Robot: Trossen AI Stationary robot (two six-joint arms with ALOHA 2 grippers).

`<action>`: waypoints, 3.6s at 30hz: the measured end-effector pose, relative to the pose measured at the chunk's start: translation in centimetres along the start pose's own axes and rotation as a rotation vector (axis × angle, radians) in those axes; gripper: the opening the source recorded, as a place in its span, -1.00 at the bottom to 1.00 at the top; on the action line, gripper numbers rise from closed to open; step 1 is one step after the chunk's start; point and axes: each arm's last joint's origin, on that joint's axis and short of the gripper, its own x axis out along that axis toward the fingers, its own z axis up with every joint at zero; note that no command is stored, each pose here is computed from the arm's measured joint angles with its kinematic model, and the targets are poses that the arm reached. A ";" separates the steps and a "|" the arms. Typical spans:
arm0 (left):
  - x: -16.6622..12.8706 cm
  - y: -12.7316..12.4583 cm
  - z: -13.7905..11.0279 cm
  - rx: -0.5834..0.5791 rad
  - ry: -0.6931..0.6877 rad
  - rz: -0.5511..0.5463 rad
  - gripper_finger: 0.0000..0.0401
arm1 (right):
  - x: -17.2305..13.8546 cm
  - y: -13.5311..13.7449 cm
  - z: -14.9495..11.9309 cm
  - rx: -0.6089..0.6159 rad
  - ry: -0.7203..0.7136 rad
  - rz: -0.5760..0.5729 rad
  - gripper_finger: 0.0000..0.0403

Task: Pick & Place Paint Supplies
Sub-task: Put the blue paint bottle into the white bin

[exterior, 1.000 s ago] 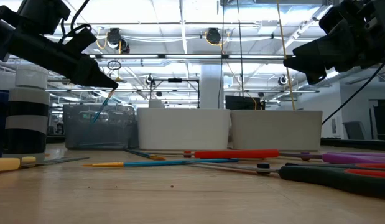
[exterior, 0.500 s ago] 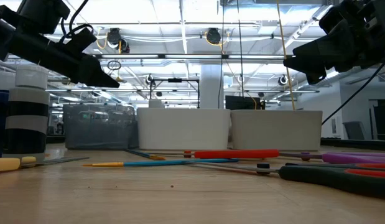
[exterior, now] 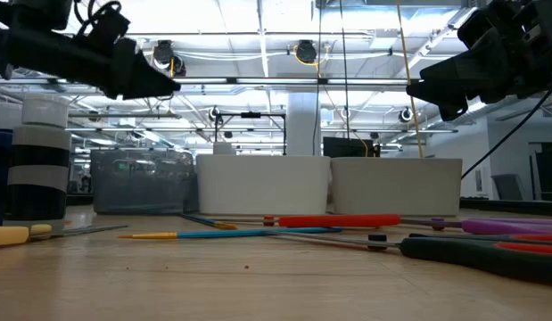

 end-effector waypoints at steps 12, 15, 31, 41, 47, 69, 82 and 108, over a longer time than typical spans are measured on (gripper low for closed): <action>-1.2 -1.8 2.1 -0.097 -0.160 -0.175 0.33 | 0.0 0.0 0.0 0.000 0.000 0.000 -0.15; -1.4 -2.2 3.0 -0.104 -0.168 -0.211 0.34 | 0.0 0.0 0.0 0.000 0.000 0.000 -0.15; -3.4 -5.7 6.1 0.019 0.052 -0.662 0.34 | 0.0 0.0 0.0 0.000 0.000 0.000 -0.15; -5.9 -6.4 7.5 0.071 0.691 -0.684 0.34 | 0.0 0.0 0.0 0.000 -0.001 0.000 -0.15; -6.8 -7.9 5.9 0.110 0.855 -0.708 0.34 | 0.0 0.0 0.0 0.000 -0.001 0.000 -0.15; -6.2 -11.9 2.4 0.222 0.977 -0.647 0.34 | 0.0 0.0 0.0 0.000 0.000 0.000 -0.15; -5.6 -11.6 2.4 0.198 0.993 -0.629 -0.30 | 0.0 0.0 0.0 0.000 0.000 0.000 -0.15; -0.6 -8.0 18.5 0.220 0.660 -0.491 -0.38 | 0.0 0.0 0.0 0.000 0.000 0.000 -0.15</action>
